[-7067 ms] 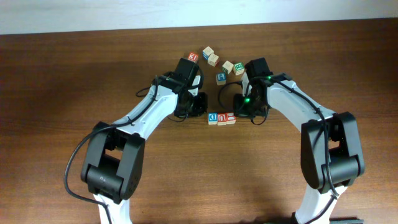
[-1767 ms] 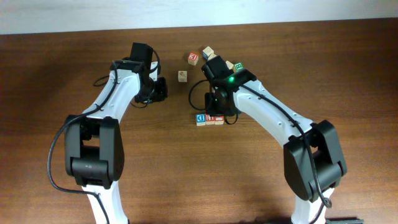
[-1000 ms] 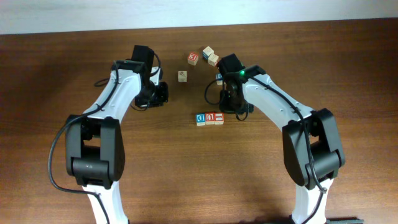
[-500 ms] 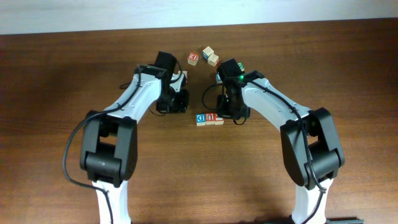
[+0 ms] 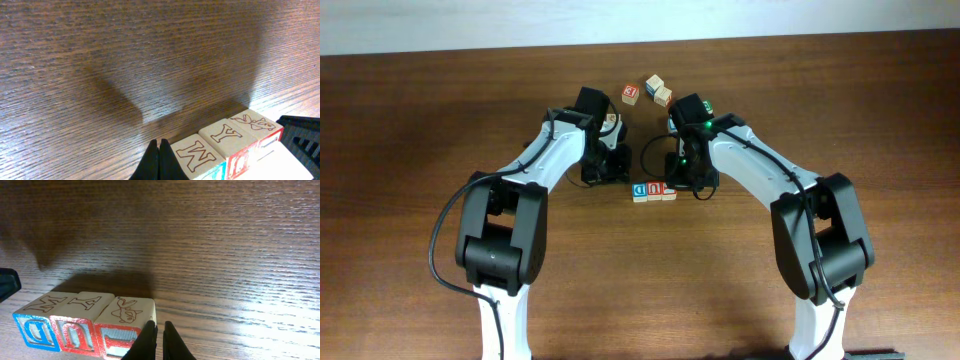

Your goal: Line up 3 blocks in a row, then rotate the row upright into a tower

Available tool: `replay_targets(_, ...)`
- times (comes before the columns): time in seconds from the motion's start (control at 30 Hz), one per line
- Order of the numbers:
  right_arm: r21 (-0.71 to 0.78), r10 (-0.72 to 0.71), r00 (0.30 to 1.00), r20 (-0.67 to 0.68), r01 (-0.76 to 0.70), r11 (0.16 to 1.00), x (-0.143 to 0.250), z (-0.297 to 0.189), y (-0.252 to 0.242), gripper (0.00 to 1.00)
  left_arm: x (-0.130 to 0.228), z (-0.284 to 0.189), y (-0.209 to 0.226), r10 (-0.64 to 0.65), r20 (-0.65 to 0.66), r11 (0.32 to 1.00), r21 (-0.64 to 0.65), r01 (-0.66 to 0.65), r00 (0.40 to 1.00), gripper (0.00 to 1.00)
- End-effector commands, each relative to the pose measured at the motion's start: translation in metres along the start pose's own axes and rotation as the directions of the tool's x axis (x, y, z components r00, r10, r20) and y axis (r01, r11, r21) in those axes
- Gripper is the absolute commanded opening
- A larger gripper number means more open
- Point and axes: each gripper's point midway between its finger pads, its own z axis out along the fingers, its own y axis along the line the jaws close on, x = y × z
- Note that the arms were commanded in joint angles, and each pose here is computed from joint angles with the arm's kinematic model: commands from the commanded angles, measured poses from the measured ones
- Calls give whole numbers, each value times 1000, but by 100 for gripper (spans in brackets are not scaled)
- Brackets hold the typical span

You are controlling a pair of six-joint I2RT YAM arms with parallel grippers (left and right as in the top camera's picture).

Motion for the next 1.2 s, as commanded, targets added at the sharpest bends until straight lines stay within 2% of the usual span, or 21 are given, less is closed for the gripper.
replay_targets(0.0, -9, -17, 1000, -13, 17, 1000, 3, 4, 1, 8, 4, 3, -3, 8, -16, 1000, 22, -8, 1000, 0)
replay_targets(0.17, -9, -7, 1000, -10, 7, 1000, 1, 4, -3, 8, 2, -5, 27, -22, -10, 996, -83, 21, 1000, 0)
replay_targets(0.37, -13, -3, 1000, -10, 3, 1000, 1, 4, -2, 8, 15, -22, 35, -176, -94, 983, 27, 179, 980, 0)
replay_targets(0.53, -16, -3, 1000, -12, 2, 1000, 2, 4, -2, 8, 14, -21, 12, -150, -107, 978, 133, 163, 983, 0)
replay_targets(0.7, -16, -3, 1000, -13, 2, 1000, 2, 4, -2, 8, 14, -16, 2, -117, -100, 983, 133, 130, 988, 0)
replay_targets(0.8, -16, -3, 1000, -13, 2, 1000, 2, 4, -2, 8, 16, -11, 2, -131, -101, 986, 92, 140, 986, 0)
replay_targets(1.17, -16, -2, 1000, -13, 2, 1000, 2, 4, -2, 8, 20, -7, -6, -127, -110, 987, 83, 136, 986, 0)
